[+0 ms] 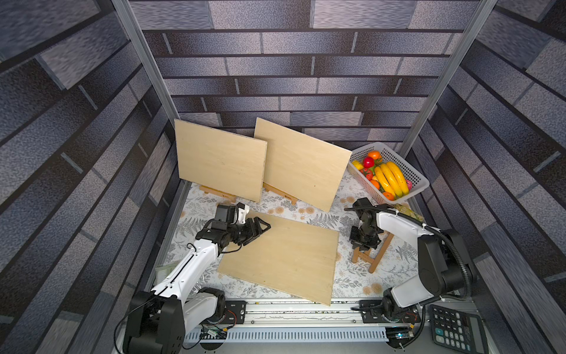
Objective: Assemble the easel
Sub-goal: Pick up the easel at the center of the board, then unfold the easel, then place the easel at the center of the board.
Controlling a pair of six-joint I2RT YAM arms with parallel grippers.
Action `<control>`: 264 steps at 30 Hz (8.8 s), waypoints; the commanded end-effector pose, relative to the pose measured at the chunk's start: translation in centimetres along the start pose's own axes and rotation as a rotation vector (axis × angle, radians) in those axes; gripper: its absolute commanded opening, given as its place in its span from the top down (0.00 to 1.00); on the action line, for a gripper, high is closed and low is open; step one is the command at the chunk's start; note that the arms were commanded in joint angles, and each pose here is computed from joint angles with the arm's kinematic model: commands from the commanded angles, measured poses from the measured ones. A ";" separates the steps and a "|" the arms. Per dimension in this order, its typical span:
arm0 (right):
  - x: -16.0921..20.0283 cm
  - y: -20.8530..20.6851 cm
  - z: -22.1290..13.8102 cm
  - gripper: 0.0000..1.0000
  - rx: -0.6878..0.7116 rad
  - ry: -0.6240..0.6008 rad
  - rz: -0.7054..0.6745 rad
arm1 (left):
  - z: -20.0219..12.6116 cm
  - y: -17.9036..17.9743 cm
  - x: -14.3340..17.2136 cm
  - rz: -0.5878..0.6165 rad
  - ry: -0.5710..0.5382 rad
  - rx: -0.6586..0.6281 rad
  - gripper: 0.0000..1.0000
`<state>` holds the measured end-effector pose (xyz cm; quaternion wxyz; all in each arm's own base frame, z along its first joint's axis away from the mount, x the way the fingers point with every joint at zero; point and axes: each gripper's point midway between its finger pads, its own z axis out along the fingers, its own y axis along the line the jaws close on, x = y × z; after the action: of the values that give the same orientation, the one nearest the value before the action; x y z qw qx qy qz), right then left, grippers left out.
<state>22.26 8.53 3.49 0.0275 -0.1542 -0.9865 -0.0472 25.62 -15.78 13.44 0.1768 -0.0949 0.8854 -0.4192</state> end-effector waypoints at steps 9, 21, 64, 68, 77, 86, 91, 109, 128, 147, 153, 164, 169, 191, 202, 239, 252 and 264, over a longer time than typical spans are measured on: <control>1.8 0.5 -6.4 0.91 -0.088 -0.048 0.071 | -0.8 -1.7 -0.7 0.041 -0.035 0.020 0.24; 5.4 3.6 -17.2 0.94 -0.398 -0.059 0.253 | -1.7 -8.3 -0.4 0.297 -0.090 0.093 0.18; -9.0 2.8 -21.2 1.00 -1.515 -0.381 1.399 | 5.8 -23.6 5.1 0.552 0.192 0.240 0.15; -6.6 1.5 -21.8 1.00 -1.475 -0.393 1.394 | 7.3 -25.6 5.5 0.584 0.125 0.328 0.13; -2.5 -0.4 -23.3 1.00 -1.454 -0.398 1.370 | 8.6 -31.1 7.2 0.826 0.033 0.484 0.12; -1.6 0.1 -25.5 1.00 -1.493 -0.381 1.312 | 10.6 -31.4 8.8 0.863 0.094 0.503 0.16; -1.5 0.3 -26.5 1.00 -1.513 -0.382 1.299 | 11.6 -30.6 9.2 0.816 0.082 0.503 0.16; -2.2 0.8 -26.8 1.00 -1.582 -0.361 1.293 | 12.6 -30.6 9.8 0.762 0.107 0.575 0.42; -0.3 1.2 -25.1 1.00 -1.527 -0.257 1.288 | 11.0 -29.6 8.8 0.791 0.123 0.588 0.57; -0.5 2.0 -25.2 1.00 -1.533 -0.236 1.251 | 10.7 -30.1 9.3 0.781 0.200 0.675 0.58; -0.7 2.0 -25.3 1.00 -1.541 -0.241 1.249 | 11.2 -28.4 10.7 0.836 0.283 0.606 0.59; -0.8 2.3 -25.1 1.00 -1.534 -0.235 1.235 | 12.1 -29.2 10.3 0.853 0.284 0.603 0.67; -0.8 2.3 -24.9 0.98 -1.532 -0.233 1.240 | 12.1 -29.0 10.2 0.863 0.301 0.594 0.82; 11.3 3.6 -21.6 0.28 -0.991 -0.097 0.495 | 7.4 -26.5 6.1 0.976 0.355 0.442 1.00; 9.0 7.0 -34.9 0.17 -0.808 -0.676 -0.635 | 0.6 -28.7 4.5 1.005 0.341 0.593 1.00; 12.8 13.0 -28.4 0.26 -1.105 -0.211 -1.056 | -6.6 -26.9 6.0 1.237 0.395 0.584 1.00; 14.1 14.0 -27.5 0.82 -1.144 -0.146 -1.134 | -6.0 -27.5 5.7 1.222 0.403 0.608 1.00; 11.6 14.2 -27.6 1.00 -1.069 -0.438 -1.036 | -5.8 -27.3 1.1 1.157 0.152 0.463 0.06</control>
<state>14.83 22.98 31.98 -0.2183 0.3724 -0.7433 -0.5110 20.46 -30.36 35.48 0.2407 0.5105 0.6786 -0.4700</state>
